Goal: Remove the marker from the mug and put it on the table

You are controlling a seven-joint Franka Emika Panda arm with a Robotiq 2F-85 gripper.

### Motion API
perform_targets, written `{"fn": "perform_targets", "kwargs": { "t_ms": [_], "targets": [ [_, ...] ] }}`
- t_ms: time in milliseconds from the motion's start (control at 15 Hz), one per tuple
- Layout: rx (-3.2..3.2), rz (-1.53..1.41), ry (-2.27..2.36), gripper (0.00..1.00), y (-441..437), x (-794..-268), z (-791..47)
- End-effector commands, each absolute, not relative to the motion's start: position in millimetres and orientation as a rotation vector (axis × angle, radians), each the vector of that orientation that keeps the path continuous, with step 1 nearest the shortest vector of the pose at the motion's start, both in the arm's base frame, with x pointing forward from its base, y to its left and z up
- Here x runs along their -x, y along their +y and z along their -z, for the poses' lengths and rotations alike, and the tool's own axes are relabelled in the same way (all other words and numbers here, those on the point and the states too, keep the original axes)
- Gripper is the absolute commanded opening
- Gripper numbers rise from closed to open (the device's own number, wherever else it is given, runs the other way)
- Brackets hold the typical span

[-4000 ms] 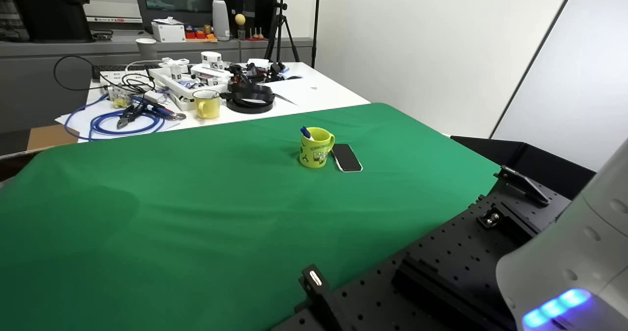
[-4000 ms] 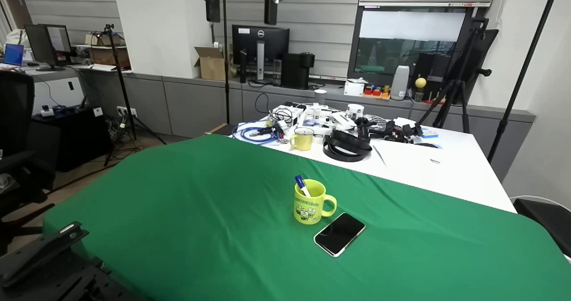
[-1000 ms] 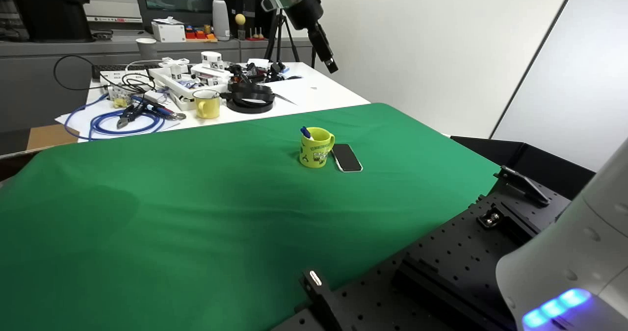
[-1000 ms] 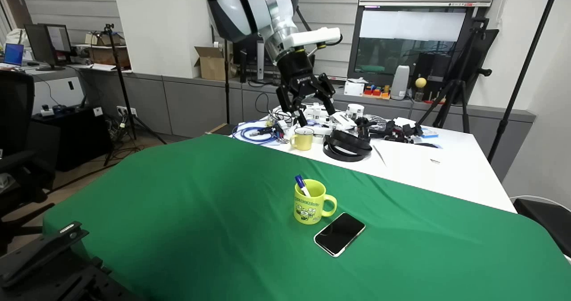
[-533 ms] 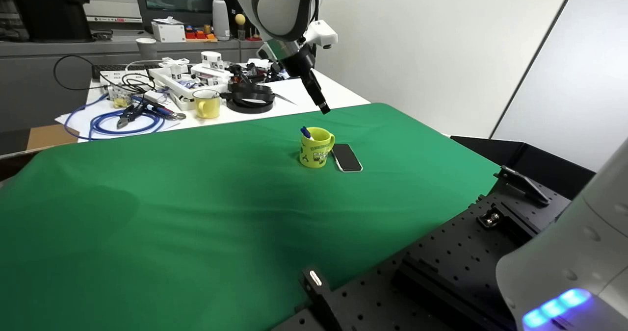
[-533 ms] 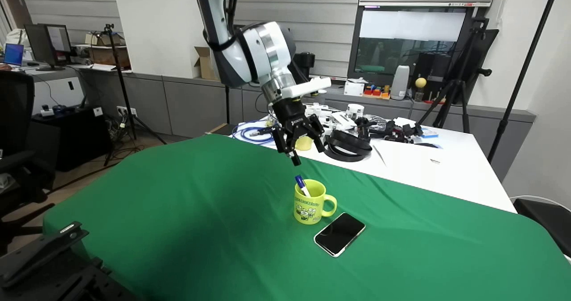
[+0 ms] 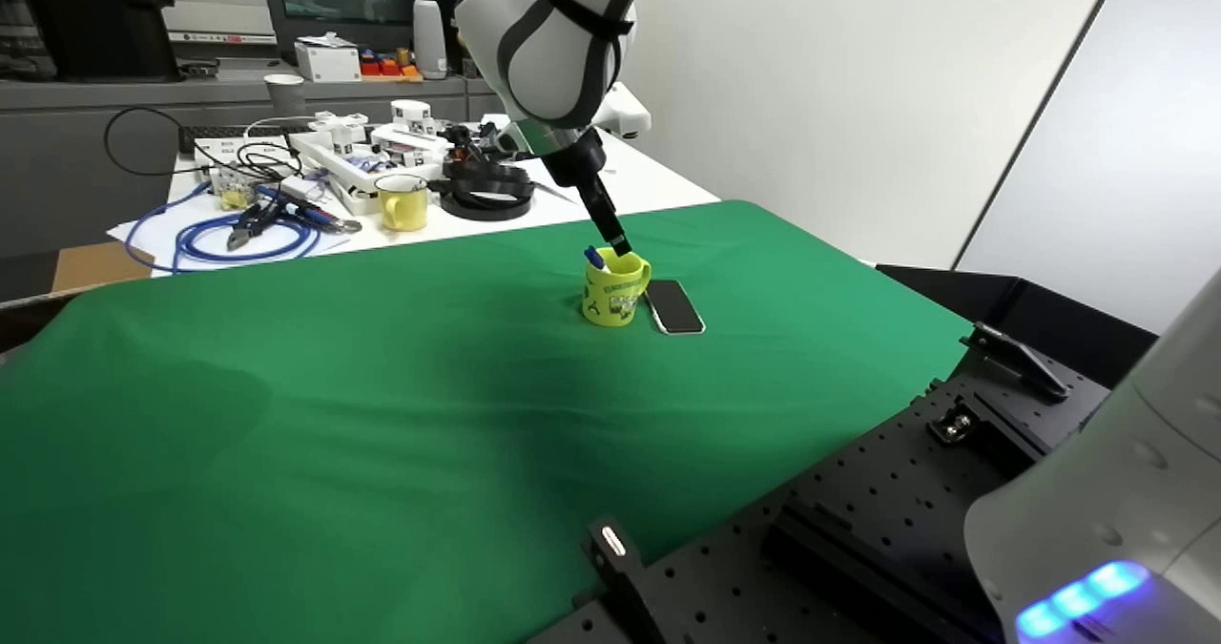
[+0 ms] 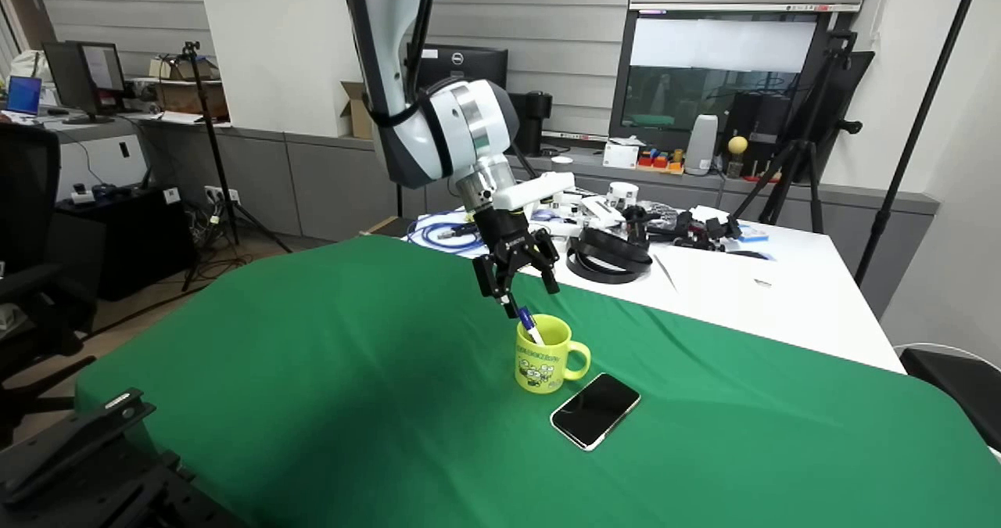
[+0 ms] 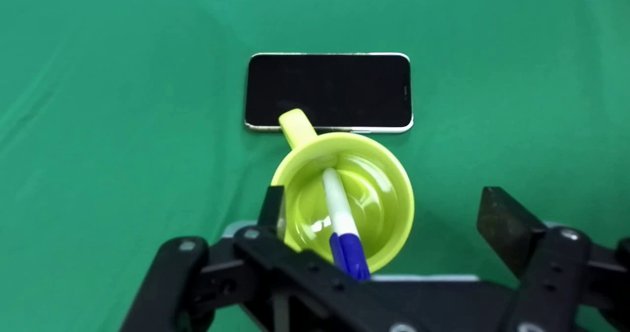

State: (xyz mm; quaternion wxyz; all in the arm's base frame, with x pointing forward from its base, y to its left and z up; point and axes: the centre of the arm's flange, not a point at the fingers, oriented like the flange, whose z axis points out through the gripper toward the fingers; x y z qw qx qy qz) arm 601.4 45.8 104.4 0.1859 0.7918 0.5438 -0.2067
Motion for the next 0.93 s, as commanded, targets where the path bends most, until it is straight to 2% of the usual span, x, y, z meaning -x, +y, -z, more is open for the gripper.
{"fn": "perform_targets", "kwargs": {
  "t_ms": [0,800,867],
  "targets": [
    [-2.222,0.511,1.517,1.00,46,-614,-103],
    [-2.233,0.428,1.587,1.00,67,-612,-80],
    [-2.235,0.427,1.587,0.75,68,-612,-79]
  ]
}}
